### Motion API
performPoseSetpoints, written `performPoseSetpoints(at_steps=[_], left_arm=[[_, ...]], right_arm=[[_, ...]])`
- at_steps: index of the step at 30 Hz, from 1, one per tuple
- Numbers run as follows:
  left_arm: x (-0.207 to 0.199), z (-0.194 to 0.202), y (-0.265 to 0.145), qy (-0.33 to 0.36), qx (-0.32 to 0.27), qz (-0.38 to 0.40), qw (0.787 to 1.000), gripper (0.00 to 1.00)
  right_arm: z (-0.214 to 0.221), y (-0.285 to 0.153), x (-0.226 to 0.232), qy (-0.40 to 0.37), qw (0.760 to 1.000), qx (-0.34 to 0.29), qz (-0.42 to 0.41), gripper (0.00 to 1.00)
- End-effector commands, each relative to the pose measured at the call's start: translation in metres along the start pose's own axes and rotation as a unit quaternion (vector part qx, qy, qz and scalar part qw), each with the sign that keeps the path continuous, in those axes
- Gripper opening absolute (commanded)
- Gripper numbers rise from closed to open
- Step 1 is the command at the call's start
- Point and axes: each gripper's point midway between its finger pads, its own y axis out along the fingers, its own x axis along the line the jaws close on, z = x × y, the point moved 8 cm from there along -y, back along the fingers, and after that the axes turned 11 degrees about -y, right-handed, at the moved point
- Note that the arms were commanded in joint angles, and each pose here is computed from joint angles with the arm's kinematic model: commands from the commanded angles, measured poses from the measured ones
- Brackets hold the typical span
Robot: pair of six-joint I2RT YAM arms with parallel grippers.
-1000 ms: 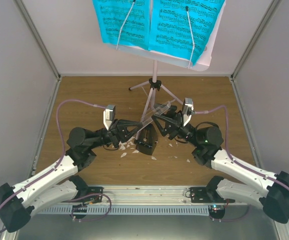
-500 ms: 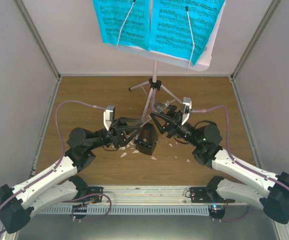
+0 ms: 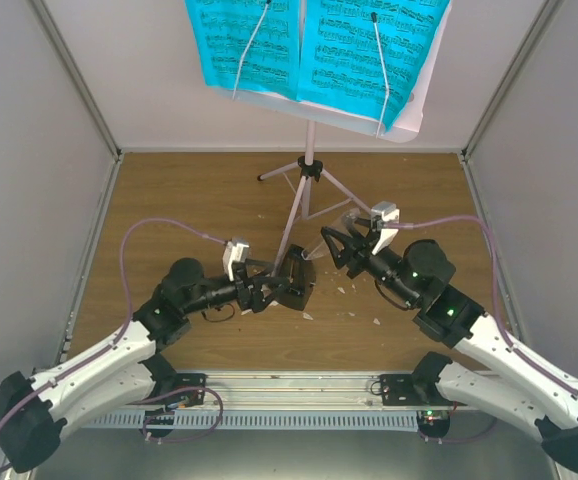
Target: Pack up the instrument practice props
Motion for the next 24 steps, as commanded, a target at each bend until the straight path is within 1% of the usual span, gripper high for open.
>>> performPoseSetpoints(at_steps=[1, 4, 7, 9, 13, 18, 24], left_arm=[[0.033, 0.015, -0.001, 0.047, 0.015, -0.079, 0.996, 0.99], [0.051, 0.027, -0.001, 0.031, 0.028, -0.084, 0.996, 0.99], [0.067, 0.042, 0.000, 0.002, 0.055, -0.074, 0.996, 0.99], [0.074, 0.048, 0.001, -0.004, 0.064, -0.071, 0.995, 0.99], [0.083, 0.050, 0.005, 0.011, 0.068, -0.084, 0.994, 0.99], [0.101, 0.051, 0.011, 0.034, 0.077, -0.121, 0.989, 0.99], [0.109, 0.055, 0.021, 0.041, 0.090, -0.108, 0.989, 0.99]], right_arm=[[0.030, -0.008, -0.012, -0.033, 0.994, 0.089, 0.053, 0.47], [0.033, -0.011, -0.008, -0.027, 0.996, 0.079, 0.029, 0.47], [0.037, -0.010, -0.009, -0.029, 0.995, 0.089, 0.031, 0.47], [0.040, -0.010, -0.009, -0.033, 0.994, 0.094, 0.031, 0.47], [0.042, -0.008, -0.008, -0.037, 0.995, 0.094, 0.023, 0.47], [0.045, -0.007, -0.008, -0.036, 0.995, 0.089, 0.019, 0.47], [0.047, -0.006, -0.008, -0.039, 0.995, 0.092, 0.019, 0.47]])
